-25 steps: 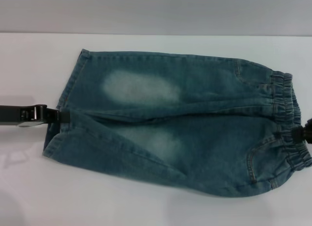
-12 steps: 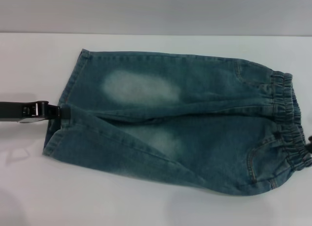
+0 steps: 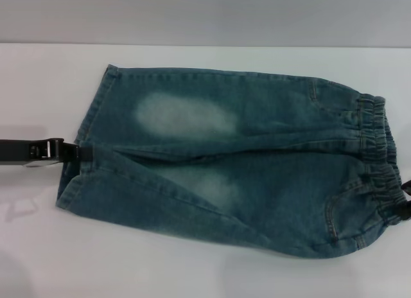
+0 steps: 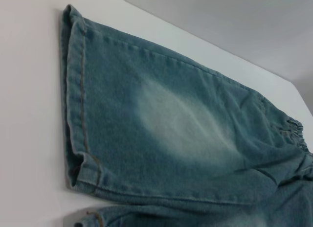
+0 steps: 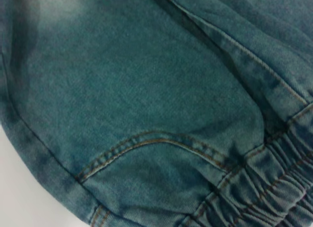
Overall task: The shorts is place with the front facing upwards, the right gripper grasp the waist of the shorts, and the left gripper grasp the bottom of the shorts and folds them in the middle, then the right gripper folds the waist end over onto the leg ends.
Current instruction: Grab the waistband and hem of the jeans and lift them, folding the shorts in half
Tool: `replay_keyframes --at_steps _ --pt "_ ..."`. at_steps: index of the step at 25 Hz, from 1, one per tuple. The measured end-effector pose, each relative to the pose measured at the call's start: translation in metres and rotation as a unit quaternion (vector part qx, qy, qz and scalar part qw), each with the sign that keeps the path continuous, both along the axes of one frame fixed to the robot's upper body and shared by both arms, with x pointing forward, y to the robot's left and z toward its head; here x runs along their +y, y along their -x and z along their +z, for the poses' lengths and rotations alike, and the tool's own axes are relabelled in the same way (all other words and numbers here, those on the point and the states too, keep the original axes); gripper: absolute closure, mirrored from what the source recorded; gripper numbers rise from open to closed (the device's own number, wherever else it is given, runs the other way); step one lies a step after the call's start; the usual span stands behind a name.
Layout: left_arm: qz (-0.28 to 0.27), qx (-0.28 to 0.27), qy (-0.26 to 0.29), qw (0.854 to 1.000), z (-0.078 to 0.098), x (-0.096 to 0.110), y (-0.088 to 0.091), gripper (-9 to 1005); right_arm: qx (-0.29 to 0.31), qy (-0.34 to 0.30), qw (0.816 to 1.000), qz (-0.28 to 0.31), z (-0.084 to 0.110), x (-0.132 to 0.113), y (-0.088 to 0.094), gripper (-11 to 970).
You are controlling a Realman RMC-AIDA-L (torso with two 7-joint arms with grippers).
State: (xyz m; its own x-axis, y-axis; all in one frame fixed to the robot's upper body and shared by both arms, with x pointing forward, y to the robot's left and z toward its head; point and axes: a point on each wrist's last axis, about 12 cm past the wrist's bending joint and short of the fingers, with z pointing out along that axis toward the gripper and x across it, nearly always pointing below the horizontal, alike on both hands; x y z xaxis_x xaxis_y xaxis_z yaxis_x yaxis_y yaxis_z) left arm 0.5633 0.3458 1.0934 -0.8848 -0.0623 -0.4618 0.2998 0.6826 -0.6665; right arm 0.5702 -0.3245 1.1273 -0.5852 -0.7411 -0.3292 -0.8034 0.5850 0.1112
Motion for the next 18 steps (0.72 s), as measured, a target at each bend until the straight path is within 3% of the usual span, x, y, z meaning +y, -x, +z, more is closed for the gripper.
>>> replay_keyframes --at_steps 3,18 --pt "0.001 0.001 0.0 1.0 -0.0009 0.0003 0.001 960 0.007 0.0 1.0 0.006 -0.0013 0.0024 0.0002 449" --pt "0.001 -0.001 -0.007 1.0 -0.0028 0.0017 0.0015 957 0.034 -0.005 0.999 0.031 -0.0017 0.0068 0.0061 449"
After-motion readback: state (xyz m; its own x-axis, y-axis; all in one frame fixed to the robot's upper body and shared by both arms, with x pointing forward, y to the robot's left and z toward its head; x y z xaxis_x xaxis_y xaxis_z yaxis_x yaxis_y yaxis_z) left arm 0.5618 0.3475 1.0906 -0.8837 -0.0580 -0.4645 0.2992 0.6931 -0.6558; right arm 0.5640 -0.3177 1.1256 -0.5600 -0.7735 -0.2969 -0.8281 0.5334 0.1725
